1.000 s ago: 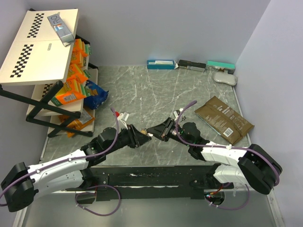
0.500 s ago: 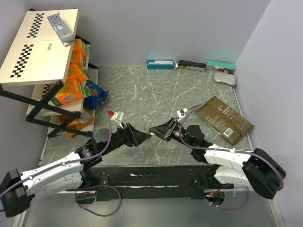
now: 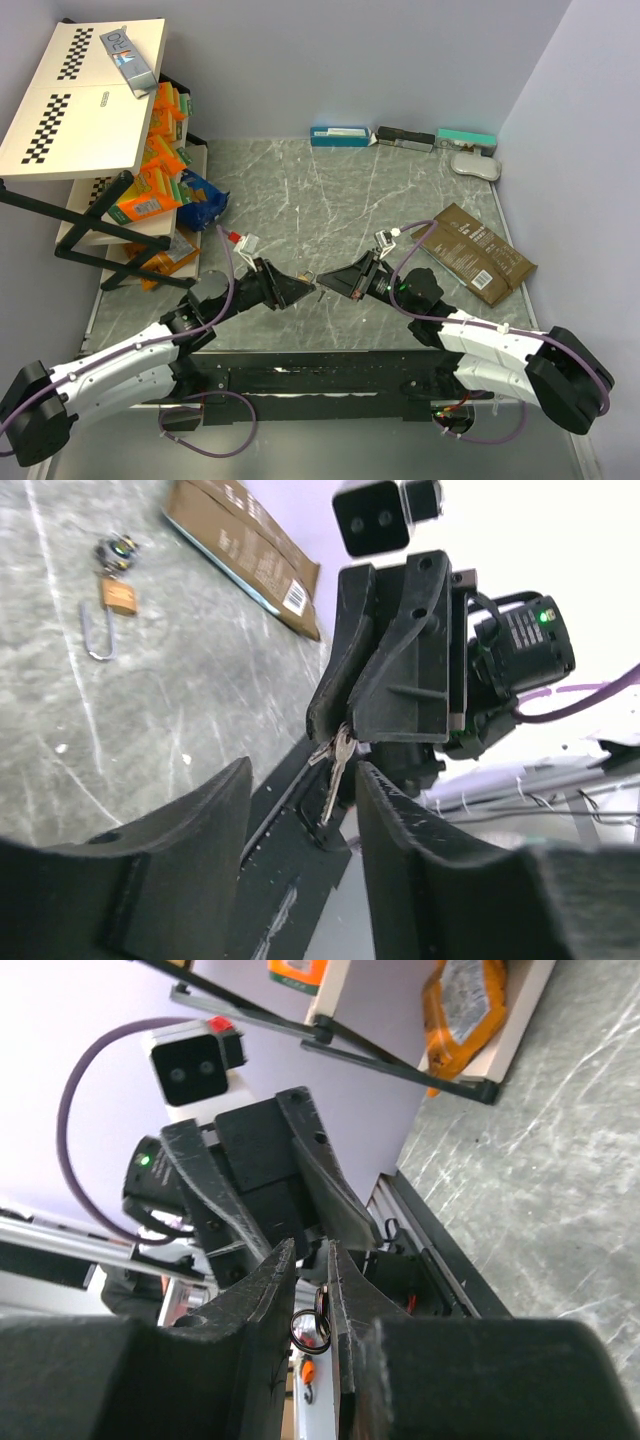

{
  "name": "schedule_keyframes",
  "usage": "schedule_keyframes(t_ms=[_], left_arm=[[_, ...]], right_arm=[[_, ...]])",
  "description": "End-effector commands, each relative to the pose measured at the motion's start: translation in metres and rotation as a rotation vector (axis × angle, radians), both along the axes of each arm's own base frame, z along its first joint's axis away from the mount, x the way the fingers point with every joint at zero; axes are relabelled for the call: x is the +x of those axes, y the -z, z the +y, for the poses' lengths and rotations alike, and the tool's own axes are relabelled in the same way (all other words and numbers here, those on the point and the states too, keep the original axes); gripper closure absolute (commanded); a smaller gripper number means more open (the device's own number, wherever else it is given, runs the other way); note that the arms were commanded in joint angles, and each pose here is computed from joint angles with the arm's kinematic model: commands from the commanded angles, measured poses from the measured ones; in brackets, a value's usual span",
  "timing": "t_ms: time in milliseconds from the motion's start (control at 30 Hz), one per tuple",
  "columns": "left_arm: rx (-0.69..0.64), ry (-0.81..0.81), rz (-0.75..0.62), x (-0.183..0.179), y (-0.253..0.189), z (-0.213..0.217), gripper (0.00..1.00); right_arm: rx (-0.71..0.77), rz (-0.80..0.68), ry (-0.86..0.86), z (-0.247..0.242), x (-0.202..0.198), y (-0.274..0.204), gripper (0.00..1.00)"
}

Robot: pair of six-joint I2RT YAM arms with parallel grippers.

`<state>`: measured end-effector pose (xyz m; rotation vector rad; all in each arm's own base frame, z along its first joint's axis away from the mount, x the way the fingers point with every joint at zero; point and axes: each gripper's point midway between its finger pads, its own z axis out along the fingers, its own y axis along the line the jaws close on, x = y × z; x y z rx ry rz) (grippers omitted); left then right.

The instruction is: Unlock with the key

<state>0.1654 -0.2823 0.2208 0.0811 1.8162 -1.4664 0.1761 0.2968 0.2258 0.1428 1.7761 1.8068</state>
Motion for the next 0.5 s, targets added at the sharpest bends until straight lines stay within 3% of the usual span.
schedule_keyframes(t_ms=[0,467], left_arm=[[-0.088,0.081,-0.056,-0.0095,-0.0279,-0.0089,0.51],[-0.111,0.143,-0.037,-0.0155,-0.0266,-0.018,0.6]], right_arm=[[0.046,-0.076,-0.019,-0.0019,-0.0048,-0.0275,1.0],[0.062,-0.071,-0.056,0.0015,-0.0086,-0.0299,1.0]])
